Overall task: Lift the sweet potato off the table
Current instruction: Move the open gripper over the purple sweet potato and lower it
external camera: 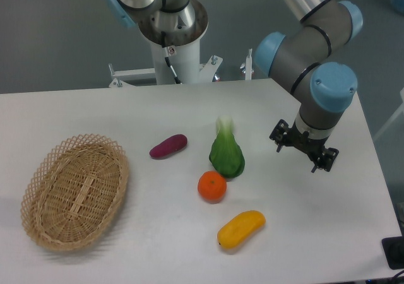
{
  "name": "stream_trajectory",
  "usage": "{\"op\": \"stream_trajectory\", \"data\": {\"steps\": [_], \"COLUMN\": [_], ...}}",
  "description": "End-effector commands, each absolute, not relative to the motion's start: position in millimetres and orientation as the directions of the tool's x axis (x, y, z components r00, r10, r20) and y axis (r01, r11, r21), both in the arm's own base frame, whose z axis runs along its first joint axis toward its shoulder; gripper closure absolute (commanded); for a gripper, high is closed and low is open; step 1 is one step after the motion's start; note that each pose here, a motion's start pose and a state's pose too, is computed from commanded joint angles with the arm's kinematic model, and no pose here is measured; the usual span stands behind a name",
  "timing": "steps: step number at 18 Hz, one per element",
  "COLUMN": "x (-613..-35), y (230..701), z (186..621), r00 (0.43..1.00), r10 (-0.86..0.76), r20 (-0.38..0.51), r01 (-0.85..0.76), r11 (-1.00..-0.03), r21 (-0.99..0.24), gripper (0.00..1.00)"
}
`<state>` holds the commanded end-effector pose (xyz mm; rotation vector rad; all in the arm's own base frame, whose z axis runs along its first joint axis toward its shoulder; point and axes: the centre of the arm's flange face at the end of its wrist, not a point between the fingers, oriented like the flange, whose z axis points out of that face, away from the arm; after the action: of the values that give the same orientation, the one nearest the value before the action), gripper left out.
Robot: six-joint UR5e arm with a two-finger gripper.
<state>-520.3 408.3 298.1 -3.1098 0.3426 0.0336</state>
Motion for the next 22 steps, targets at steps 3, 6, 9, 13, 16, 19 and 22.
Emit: {"op": "stream_trajectory", "data": {"steps": [3, 6, 9, 13, 16, 19, 22], "x": [-519.5, -518.1, -505.3, -467.5, -427.3, -387.7, -354.0], "y": [408.9, 409.0, 409.1, 399.8, 397.3, 404.4, 421.4], "z": [297.5, 302.3, 301.7, 295.6, 287.2, 282.5, 272.2], "r00": [0.977, 0.98, 0.989, 0.989, 0.983, 0.977, 0.972], "r10": [-0.213, -0.198, -0.145, -0.147, -0.175, -0.198, -0.208], "r20": [-0.023, -0.027, -0.013, 0.024, 0.055, 0.077, 0.108], "r01": [-0.213, -0.199, -0.146, -0.146, -0.175, -0.199, -0.21], "r11": [-0.977, -0.98, -0.989, -0.989, -0.985, -0.98, -0.978], "r21": [-0.009, -0.018, -0.016, -0.009, 0.0, 0.009, 0.0], "gripper": [0.0, 0.0, 0.0, 0.0, 0.0, 0.0, 0.0]}}
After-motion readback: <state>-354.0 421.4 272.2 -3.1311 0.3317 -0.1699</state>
